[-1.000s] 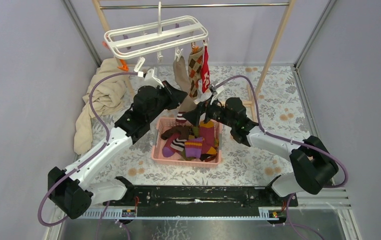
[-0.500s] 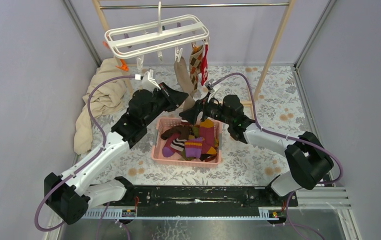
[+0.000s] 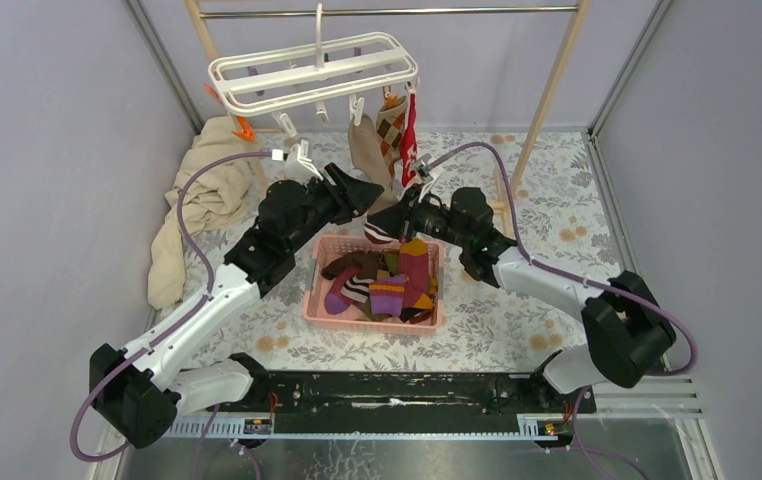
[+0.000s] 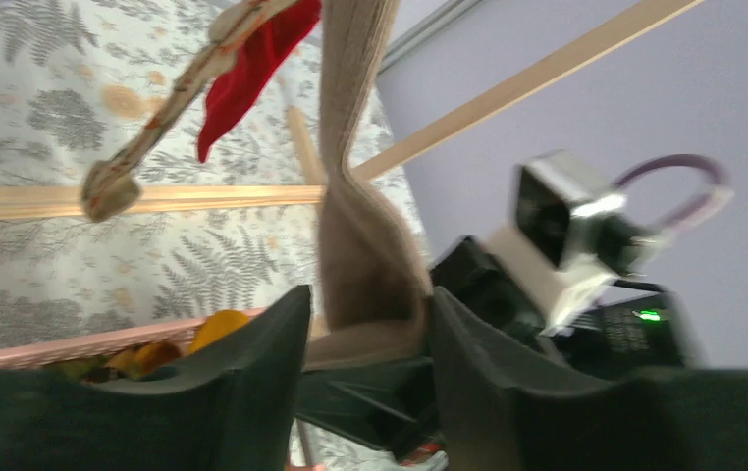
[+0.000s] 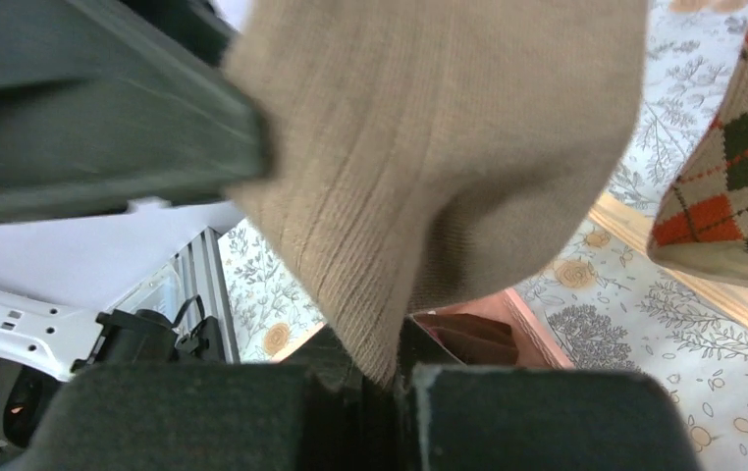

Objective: Remove the socks clipped to the hanger
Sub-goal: Remove the sock from the hanger.

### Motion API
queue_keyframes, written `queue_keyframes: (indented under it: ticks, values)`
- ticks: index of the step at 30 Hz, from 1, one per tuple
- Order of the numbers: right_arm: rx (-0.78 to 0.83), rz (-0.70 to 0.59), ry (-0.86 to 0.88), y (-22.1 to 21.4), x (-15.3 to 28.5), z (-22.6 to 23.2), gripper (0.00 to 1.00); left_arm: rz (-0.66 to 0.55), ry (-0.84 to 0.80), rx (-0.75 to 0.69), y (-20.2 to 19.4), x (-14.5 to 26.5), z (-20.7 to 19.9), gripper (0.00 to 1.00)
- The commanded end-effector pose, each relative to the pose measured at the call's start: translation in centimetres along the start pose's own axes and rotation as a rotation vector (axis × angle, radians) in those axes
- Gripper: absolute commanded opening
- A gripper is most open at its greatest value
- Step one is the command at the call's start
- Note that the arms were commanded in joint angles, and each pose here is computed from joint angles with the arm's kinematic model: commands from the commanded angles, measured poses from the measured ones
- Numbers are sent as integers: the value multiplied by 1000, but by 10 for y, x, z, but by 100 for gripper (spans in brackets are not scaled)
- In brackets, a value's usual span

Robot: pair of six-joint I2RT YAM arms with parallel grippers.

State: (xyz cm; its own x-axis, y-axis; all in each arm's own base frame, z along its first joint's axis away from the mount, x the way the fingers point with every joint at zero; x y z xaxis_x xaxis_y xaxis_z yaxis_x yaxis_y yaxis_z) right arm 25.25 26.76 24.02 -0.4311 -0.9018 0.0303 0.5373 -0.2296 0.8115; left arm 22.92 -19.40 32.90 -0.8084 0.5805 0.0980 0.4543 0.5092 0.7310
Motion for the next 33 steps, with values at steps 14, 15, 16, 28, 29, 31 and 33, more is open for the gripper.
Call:
queue_keyframes:
  ticks: [14, 15, 16, 28, 29, 31, 33]
  values:
    - [58, 40, -1, 45, 26, 43, 0, -165, 103, -224, 54, 3, -40, 99]
    - [56, 49, 3, 47, 26, 45, 0, -176, 102, -246, 58, 2, -43, 99]
    - [53, 56, 6, 49, 27, 47, 0, -187, 98, -269, 62, 0, -46, 99]
    - [46, 123, 34, 73, 39, 75, 0, -256, 175, -428, 92, -23, -56, 99]
    - [50, 119, 33, 75, 42, 77, 0, -260, 179, -431, 93, -23, -57, 99]
    - [59, 107, 30, 81, 47, 83, 0, -269, 182, -435, 96, -21, -57, 99]
    - [62, 103, 23, 84, 50, 86, 0, -278, 180, -435, 99, -19, -57, 98]
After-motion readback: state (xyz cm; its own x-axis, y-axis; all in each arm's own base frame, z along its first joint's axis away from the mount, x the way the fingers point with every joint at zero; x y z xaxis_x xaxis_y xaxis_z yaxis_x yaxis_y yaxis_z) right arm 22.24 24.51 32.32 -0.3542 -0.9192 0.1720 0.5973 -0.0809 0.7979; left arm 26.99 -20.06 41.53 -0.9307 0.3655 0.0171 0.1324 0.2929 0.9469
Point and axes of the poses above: each gripper's point midway between its finger pads, its own x axis back along the fingers, its own z axis along the line the jaws close on, y = z × x, the point moved 10 cm from there along x, back along the fingers, and after that the axes turned 7 degrees about -x, right-handed, at the moved point
